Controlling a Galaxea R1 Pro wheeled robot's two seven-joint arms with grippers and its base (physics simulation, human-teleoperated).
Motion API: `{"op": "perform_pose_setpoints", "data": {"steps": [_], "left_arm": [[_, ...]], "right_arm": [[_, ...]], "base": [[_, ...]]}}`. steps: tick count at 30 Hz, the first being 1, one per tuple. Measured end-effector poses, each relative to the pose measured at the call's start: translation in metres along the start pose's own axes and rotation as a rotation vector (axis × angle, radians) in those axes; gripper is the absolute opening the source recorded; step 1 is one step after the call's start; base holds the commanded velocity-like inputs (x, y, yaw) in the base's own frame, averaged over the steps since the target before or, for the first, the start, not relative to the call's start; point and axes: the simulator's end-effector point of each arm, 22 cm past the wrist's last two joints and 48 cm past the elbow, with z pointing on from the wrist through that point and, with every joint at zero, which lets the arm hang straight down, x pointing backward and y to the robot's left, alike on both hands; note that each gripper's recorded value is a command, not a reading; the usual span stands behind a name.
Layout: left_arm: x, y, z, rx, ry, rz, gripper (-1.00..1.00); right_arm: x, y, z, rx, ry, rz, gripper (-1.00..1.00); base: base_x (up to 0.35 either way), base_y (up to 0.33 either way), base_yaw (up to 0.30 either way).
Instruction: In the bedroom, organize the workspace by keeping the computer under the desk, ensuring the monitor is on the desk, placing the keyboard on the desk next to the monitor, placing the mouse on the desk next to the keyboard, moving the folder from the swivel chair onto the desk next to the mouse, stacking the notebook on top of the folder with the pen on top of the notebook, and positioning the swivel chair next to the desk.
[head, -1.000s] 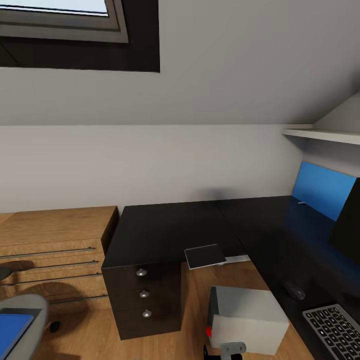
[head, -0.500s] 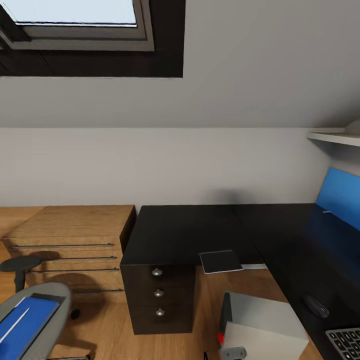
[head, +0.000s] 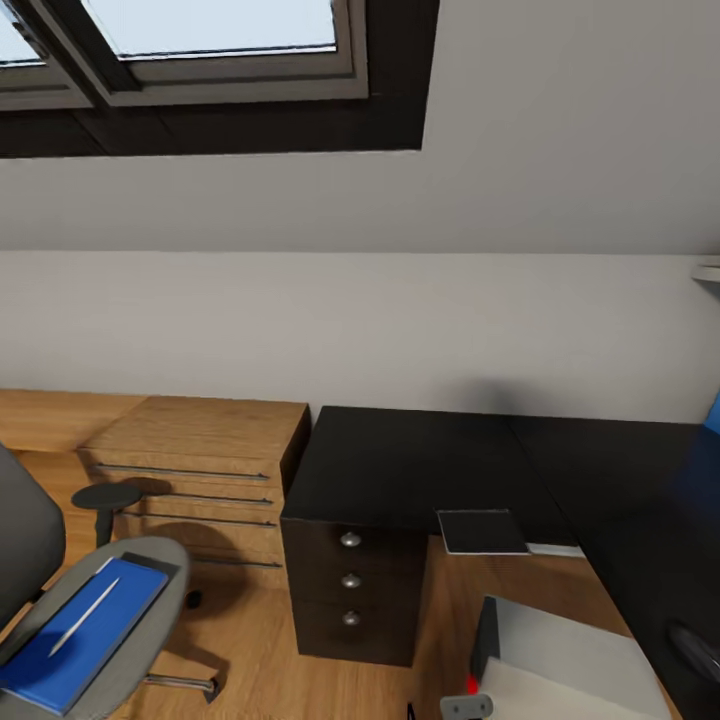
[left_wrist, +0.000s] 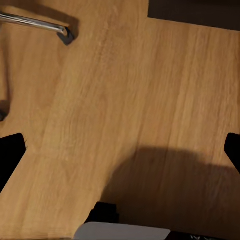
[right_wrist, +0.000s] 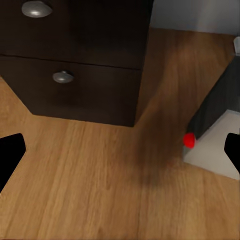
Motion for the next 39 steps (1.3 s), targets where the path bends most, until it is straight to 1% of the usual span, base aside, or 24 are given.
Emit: {"op": "perform_pose_setpoints", "data": {"steps": [4,13,16,39], "left_arm": [[0.0013,0.0001,0.0002,0.000,0.003,0.000,1.00],[0.0019,0.0000,0.0002,0.000,0.005,0.000,1.00],[0.0014,-0.0003,0.0002,0.000,0.003,0.000,1.00],[0.0002,-0.0001,0.0002,0.000,-0.001,-0.004,1.00]], "right_arm": [[0.0011,0.0002,0.0000,-0.001,0.002,0.001,1.00],[0.0012,0.0017,0.0000,-0.003,0.002,0.002,1.00],[0.0009,0.0043,-0.0002,-0.006,0.002,0.004,1.00],[0.0012,0.0083,-0.0007,-0.010,0.004,0.006,1.00]], "base": [[0.000,0.000,0.198],[0.000,0.000,0.026],[0.000,0.000,0.140],[0.000,0.000,0.265]]}}
